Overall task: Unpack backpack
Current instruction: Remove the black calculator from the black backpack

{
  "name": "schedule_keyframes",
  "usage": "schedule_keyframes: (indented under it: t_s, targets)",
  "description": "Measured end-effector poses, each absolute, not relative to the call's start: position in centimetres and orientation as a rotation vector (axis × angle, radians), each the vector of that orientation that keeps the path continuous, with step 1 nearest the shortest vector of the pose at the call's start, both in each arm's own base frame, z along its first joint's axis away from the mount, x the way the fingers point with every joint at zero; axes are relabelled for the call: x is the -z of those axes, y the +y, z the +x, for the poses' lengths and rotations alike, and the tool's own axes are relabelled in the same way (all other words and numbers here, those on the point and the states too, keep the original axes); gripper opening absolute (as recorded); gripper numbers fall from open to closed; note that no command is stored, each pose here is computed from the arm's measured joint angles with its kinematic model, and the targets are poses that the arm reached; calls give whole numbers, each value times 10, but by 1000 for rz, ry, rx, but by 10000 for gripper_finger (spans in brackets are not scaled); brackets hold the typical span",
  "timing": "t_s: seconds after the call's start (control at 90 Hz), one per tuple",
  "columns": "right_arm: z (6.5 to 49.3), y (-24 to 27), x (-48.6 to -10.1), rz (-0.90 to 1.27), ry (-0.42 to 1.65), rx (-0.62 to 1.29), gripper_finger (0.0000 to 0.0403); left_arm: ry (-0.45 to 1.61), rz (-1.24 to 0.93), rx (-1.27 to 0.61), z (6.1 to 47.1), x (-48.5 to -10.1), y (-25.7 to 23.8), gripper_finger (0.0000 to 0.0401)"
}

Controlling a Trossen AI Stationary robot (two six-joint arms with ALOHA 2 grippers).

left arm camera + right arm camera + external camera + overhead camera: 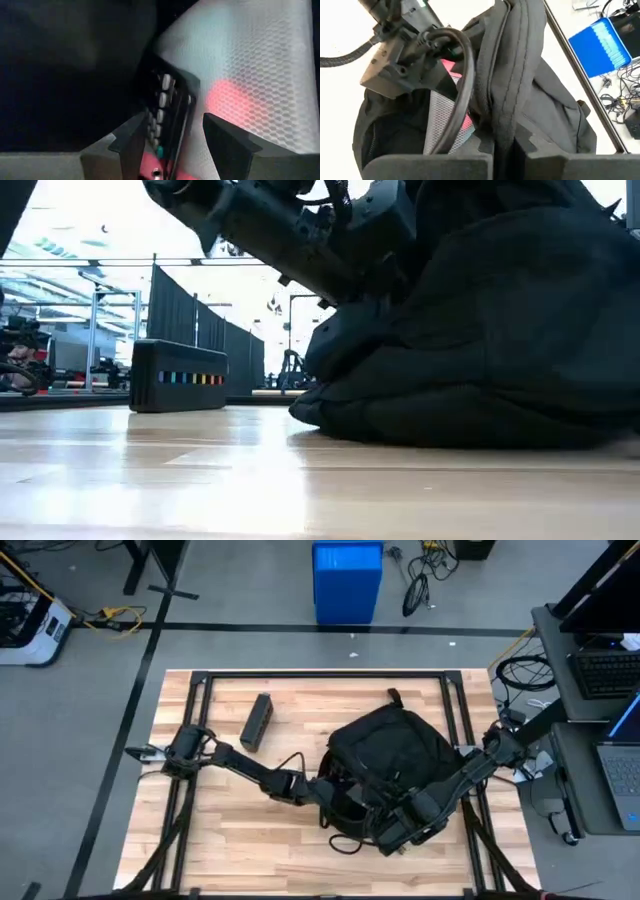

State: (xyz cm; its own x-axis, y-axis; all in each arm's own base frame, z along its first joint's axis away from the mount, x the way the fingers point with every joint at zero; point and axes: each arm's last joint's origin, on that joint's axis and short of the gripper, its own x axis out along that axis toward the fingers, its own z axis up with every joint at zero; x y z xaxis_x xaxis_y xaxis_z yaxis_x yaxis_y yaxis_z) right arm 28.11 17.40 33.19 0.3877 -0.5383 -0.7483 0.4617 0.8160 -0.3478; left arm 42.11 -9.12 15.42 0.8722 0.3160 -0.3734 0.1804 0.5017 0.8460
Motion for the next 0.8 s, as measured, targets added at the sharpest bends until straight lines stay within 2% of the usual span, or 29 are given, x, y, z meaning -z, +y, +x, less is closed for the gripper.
schedule_keyframes:
  t_s: [0.2,0.467,0.8]
  targets:
    - [275,169,-344,-82,910,661,0,512,1024,-5,420,-152,-97,185]
    - [269,157,-357,-68,871,668,0,508,1128,-19,413,-153,-121,185]
    - [265,181,-362,-104,811,507,0,499,1057,-84,424,-157,-84,185]
